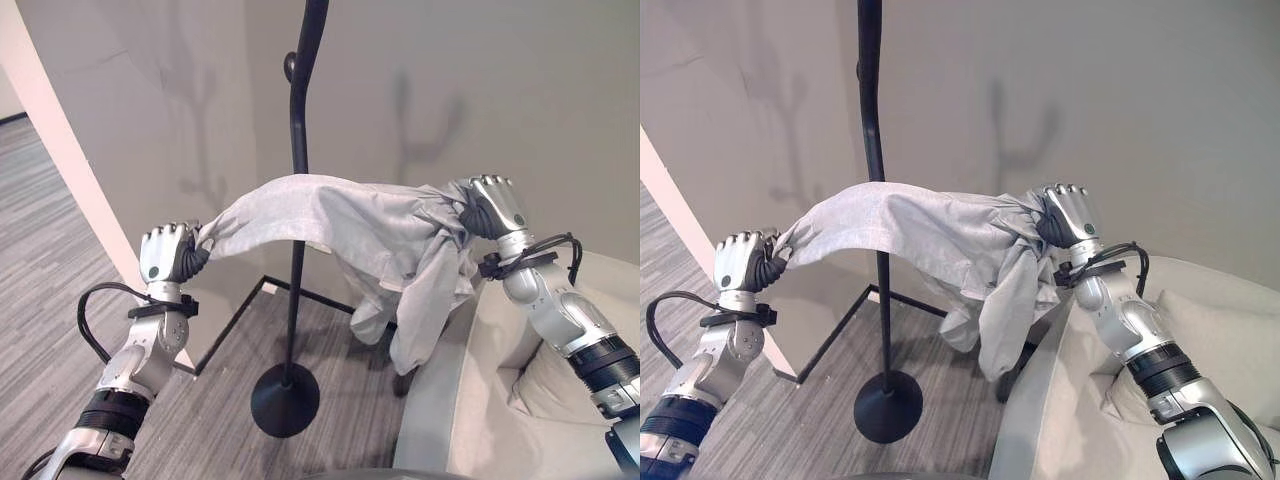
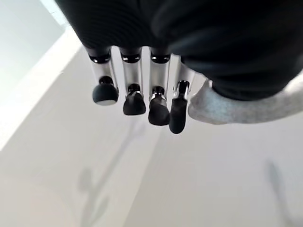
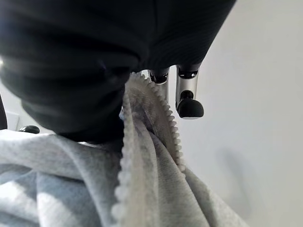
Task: Hang the clothes on the sofa on the clothes rack.
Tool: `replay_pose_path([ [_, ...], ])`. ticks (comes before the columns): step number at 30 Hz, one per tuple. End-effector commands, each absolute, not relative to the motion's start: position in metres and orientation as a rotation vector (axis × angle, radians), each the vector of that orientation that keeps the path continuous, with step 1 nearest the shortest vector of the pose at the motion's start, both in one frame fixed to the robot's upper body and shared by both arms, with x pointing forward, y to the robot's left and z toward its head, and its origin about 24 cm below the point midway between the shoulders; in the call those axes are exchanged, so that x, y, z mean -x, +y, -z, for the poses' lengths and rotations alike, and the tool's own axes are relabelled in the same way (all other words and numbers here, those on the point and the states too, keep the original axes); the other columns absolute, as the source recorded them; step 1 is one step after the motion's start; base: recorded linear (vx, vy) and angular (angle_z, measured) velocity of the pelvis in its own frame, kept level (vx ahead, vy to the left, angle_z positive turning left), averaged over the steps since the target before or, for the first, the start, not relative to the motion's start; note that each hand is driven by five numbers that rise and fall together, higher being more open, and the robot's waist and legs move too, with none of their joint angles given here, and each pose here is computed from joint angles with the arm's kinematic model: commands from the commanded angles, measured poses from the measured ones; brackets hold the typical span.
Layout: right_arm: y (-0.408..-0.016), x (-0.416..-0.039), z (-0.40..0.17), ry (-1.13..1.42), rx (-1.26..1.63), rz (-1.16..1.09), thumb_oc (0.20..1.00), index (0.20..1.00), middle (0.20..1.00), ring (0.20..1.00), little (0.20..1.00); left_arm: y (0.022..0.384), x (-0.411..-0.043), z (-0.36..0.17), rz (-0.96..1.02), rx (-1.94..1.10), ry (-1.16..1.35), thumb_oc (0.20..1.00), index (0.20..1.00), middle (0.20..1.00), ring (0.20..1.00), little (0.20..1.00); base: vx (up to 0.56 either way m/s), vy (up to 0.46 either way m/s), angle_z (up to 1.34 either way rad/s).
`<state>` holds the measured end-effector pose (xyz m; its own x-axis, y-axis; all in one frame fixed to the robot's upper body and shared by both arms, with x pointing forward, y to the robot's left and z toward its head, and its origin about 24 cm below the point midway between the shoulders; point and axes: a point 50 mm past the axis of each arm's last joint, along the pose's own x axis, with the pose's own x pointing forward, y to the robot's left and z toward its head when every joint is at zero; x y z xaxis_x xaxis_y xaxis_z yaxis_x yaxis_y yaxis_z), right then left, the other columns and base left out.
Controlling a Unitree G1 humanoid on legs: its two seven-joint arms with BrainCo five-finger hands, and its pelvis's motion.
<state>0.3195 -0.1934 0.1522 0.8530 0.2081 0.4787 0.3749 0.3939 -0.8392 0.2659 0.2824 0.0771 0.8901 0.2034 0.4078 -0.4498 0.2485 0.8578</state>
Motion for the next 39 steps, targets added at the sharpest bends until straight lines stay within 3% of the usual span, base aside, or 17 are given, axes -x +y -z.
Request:
replay_pose_path([
  [1, -0.219, -0.323, -0.185, -0.607, 1.058, 0.305, 1.000, 1.000, 1.000, 1.000, 1.000, 0.313, -0.253, -0.067, -0.535, -1.223, -0.097, 0.200, 0.200, 0.200, 0.200, 0.200, 0.00, 0.000, 0.00],
  [9, -0.218, -0.304, -0.161, -0.556, 0.805, 0.334, 1.000, 1.000, 1.000, 1.000, 1.000, 0.305, -0.226, -0.030, -0.495, -1.109, 0.030, 0.200, 0.200, 0.200, 0.200, 0.200, -0.01, 0.001, 0.00],
  [14, -0.223, -0.293, -0.151, -0.534, 0.791, 0.342, 1.000, 1.000, 1.000, 1.000, 1.000, 0.309, -0.208, -0.013, -0.495, -1.077, 0.109, 0.200, 0.200, 0.200, 0.200, 0.200, -0.01, -0.002, -0.05],
  [22, -0.231, -0.275, -0.110, -0.384, 0.753, 0.337, 1.000, 1.000, 1.000, 1.000, 1.000, 0.306, -0.156, 0.056, -0.414, -0.978, 0.460, 0.200, 0.200, 0.200, 0.200, 0.200, -0.03, -0.001, -0.12],
  [39, -0.227, -0.251, -0.076, -0.285, 0.717, 0.298, 1.000, 1.000, 1.000, 1.000, 1.000, 0.289, -0.100, 0.117, -0.220, -1.007, 0.814, 0.200, 0.200, 0.200, 0.200, 0.200, 0.00, 0.002, 0.04],
])
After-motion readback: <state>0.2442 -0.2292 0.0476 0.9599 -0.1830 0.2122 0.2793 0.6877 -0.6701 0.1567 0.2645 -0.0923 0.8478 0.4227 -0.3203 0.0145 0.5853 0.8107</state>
